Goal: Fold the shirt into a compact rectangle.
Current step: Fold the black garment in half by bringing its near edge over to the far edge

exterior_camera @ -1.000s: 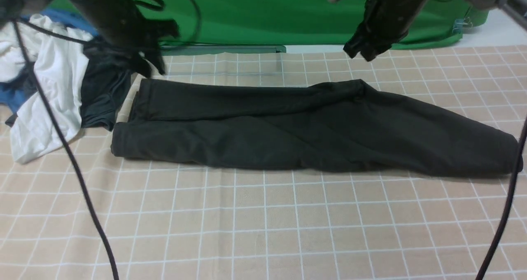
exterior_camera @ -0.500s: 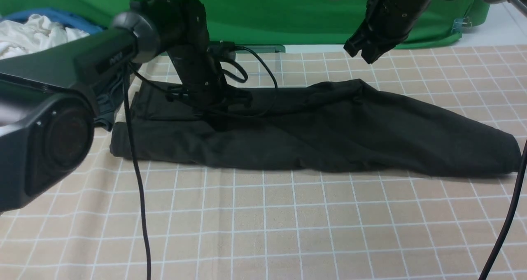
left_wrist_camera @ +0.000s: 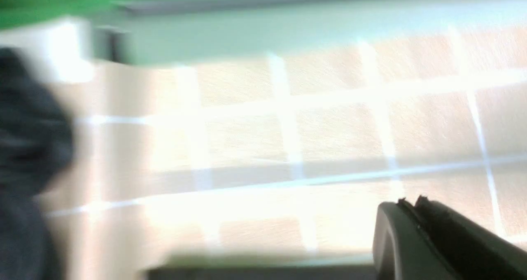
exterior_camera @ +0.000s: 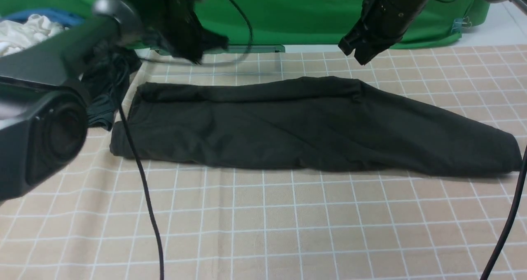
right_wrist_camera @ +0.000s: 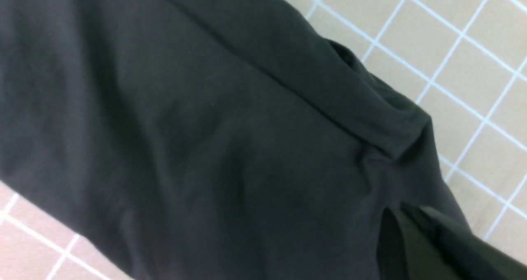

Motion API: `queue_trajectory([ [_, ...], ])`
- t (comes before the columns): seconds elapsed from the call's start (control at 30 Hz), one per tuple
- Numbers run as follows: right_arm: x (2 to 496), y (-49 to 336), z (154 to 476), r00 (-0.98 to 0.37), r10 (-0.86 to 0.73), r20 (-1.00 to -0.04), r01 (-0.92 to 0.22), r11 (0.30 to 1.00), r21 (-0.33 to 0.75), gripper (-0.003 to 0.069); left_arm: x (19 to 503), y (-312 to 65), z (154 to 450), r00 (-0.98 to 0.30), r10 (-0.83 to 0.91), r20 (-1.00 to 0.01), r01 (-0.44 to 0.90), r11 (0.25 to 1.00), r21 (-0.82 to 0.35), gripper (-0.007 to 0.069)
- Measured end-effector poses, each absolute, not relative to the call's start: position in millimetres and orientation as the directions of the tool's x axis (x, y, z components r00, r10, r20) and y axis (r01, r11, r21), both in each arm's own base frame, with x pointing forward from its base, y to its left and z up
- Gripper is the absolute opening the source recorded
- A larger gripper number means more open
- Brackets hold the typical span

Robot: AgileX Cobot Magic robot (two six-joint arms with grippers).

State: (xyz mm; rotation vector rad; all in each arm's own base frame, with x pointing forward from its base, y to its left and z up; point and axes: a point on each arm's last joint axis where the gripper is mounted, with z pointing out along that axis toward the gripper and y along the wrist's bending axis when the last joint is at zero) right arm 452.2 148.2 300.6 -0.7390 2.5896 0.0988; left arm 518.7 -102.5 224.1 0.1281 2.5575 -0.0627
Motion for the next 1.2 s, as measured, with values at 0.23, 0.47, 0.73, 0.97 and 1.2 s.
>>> queue_trajectory([
  [0.23,431.3,141.9,335.5,-0.746,-0.455,-0.486,-0.496,0.867,-0.050,0.0038,498.5,-53.1,281.9,-0.884,0.056,-0.464,0.131,0.983,-0.131,0.0019],
  [0.47,412.2,135.9,333.0,-0.772,-0.461,-0.438,-0.497,0.867,-0.037,0.0038,455.8,-51.8,258.8,-0.944,0.106,-0.313,0.171,0.967,-0.188,0.0019],
  [0.73,411.8,136.6,330.6,-0.775,-0.459,-0.434,-0.498,0.867,-0.027,0.0038,463.6,-66.7,163.6,-0.965,0.146,-0.220,0.204,0.942,-0.268,0.0019],
  [0.97,412.8,137.1,331.2,-0.770,-0.455,-0.447,-0.497,0.867,-0.027,0.0038,489.2,-66.5,150.9,-0.909,0.026,-0.415,0.136,0.961,-0.239,0.0019],
  [1.2,412.2,136.9,330.6,-0.770,-0.463,-0.439,-0.503,0.864,-0.029,0.0038,513.6,-37.0,159.0,-0.816,-0.106,-0.568,0.010,0.980,-0.198,0.0019],
])
